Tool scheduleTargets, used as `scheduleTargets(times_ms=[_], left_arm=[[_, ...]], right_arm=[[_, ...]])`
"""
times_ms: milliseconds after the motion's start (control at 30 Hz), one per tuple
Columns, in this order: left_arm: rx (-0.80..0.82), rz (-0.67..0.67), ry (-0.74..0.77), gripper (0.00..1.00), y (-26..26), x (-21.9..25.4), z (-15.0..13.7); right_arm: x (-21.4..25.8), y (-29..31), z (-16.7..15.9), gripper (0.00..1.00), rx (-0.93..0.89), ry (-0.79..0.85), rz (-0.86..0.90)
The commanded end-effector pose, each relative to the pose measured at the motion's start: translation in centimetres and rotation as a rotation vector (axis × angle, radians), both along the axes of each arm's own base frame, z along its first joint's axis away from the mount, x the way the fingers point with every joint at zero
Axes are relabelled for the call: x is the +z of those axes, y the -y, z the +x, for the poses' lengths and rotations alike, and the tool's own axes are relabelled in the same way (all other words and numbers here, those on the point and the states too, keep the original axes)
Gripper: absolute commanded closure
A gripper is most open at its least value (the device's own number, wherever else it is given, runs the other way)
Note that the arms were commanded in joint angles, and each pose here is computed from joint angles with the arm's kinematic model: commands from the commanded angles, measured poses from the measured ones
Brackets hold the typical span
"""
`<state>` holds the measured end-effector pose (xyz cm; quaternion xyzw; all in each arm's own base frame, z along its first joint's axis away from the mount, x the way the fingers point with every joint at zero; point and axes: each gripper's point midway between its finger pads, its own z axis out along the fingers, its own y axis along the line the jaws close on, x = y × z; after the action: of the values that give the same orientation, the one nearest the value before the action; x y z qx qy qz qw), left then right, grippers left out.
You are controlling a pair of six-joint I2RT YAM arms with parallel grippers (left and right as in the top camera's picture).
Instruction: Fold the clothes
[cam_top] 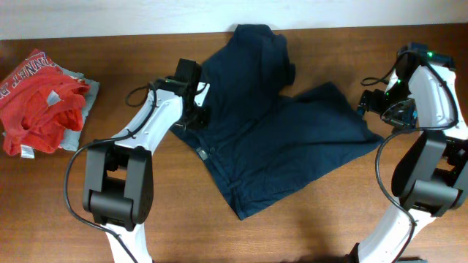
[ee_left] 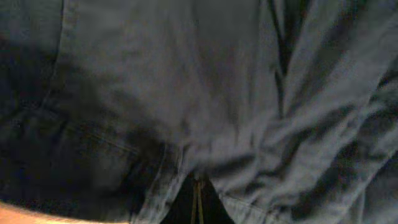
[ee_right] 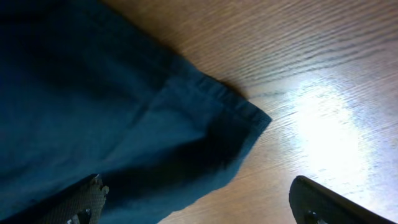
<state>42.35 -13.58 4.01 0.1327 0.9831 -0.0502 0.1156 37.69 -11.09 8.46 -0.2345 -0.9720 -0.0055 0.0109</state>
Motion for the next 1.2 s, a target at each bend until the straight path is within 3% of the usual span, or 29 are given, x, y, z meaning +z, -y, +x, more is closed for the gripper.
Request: scheduleTargets(times_ms=[0,267,433,600,900,1167], left_arm=[[0.044,0.001,-0.014,0.99,-0.2,-2.0,-0.1],[0.082,0.123,-0.079,0.99,-2.6,-6.0,-0.8],[0.127,0.175,-0.053,0.99,-5.0,-7.2,0.5],[0.102,0.19,0.098,0.98,-6.7,-6.9,4.6],[0.016,0.185,0.605,0.94,-7.7,-3.2,15.9],[0.025,0.227,0.647,0.94,-7.9,0.6,16.4]], right_arm=[[1.9,-0.6,1.0,0.01,0.019,0.065,-0.005],[1.9,-0.7,1.0,0.01,0.021,0.063,-0.004],[1.9,-0.7,1.0,0.01,0.021,0.063,-0.004],[1.9,-0.7,1.0,0.01,0.021,0.063,-0.004],[2.0,-0.9,1.7,0.01,0.021,0.096,0.011],[2.5,-2.5,4.4,0.01,0.045,0.219,0.111]])
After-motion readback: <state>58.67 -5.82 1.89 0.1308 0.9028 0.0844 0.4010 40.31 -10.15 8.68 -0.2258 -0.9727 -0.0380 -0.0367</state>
